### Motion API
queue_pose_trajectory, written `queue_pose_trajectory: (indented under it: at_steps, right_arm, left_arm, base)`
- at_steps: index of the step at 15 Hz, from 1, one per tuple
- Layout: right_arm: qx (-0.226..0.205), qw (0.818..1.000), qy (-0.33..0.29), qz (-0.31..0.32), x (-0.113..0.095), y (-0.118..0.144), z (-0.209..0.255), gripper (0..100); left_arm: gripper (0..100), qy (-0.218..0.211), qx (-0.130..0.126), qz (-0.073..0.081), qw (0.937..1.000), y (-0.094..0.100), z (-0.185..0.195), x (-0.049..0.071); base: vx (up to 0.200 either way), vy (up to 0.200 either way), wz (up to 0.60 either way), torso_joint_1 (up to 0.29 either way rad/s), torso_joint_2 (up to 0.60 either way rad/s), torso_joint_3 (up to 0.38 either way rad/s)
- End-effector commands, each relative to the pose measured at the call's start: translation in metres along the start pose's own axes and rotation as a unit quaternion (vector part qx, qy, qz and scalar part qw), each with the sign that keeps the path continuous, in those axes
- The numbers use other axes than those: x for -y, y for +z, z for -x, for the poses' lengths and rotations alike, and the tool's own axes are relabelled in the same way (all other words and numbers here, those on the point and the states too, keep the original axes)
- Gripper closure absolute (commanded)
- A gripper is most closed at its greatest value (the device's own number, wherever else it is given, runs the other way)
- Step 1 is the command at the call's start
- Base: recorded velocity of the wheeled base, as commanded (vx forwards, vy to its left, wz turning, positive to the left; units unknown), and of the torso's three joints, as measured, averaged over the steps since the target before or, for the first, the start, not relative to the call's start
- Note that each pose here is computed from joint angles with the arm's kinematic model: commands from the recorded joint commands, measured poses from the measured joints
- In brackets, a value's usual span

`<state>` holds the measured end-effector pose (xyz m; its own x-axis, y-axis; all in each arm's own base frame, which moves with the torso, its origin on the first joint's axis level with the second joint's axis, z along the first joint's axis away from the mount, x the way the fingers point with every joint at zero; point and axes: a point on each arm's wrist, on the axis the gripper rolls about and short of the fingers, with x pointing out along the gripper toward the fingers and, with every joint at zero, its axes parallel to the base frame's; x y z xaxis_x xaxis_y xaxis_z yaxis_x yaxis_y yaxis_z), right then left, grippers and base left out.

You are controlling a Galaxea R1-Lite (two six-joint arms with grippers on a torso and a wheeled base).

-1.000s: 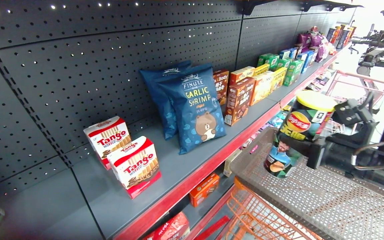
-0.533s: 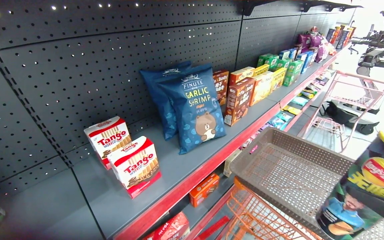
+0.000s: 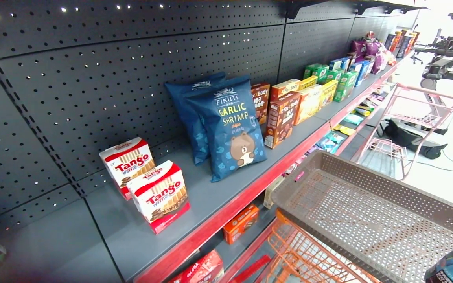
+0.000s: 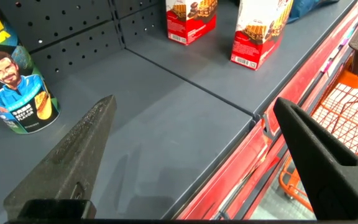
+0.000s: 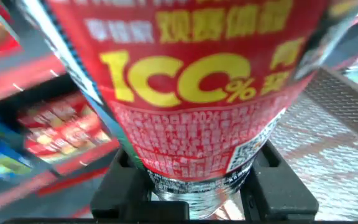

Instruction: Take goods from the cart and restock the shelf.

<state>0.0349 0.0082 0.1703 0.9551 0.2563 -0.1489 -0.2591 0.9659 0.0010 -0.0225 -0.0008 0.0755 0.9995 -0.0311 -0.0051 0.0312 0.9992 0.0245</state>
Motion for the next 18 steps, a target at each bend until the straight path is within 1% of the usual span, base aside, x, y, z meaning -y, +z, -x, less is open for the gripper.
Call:
queue_pose_trajectory:
  at_steps: [1,3,5,9,18]
  right_arm:
    - [-0.001,1.000,0.004,0.007,-0.001,-0.006,0.005,100]
    - [-0.013,1.000,0.011,0.008,-0.001,-0.011,0.009,100]
    - [-0.016,1.000,0.011,0.007,-0.001,-0.014,0.009,100]
    - [-0.013,1.000,0.020,0.007,-0.002,-0.017,0.011,100]
    - [-0.022,0.999,0.025,0.006,-0.002,-0.023,0.010,100]
  left_arm:
    - [0,0.000,-0.001,0.000,1.0000,0.000,0.000,0.000]
    - [0,0.000,-0.001,0.000,1.0000,0.000,0.000,0.000]
    - [0,0.000,-0.001,0.000,1.0000,0.000,0.000,0.000]
    - [0,0.000,-0.001,0.000,1.0000,0.000,0.000,0.000]
    - [0,0.000,-0.001,0.000,1.0000,0.000,0.000,0.000]
  base:
    - [0.000,0.000,0.60,-0.007,0.00,0.002]
    - [0.000,0.000,0.60,0.000,0.00,0.002]
    - [0.000,0.000,0.60,0.002,0.00,0.002]
    - [0.000,0.000,0.60,0.001,0.00,0.000]
    - [0.000,0.000,0.60,0.002,0.00,0.002]
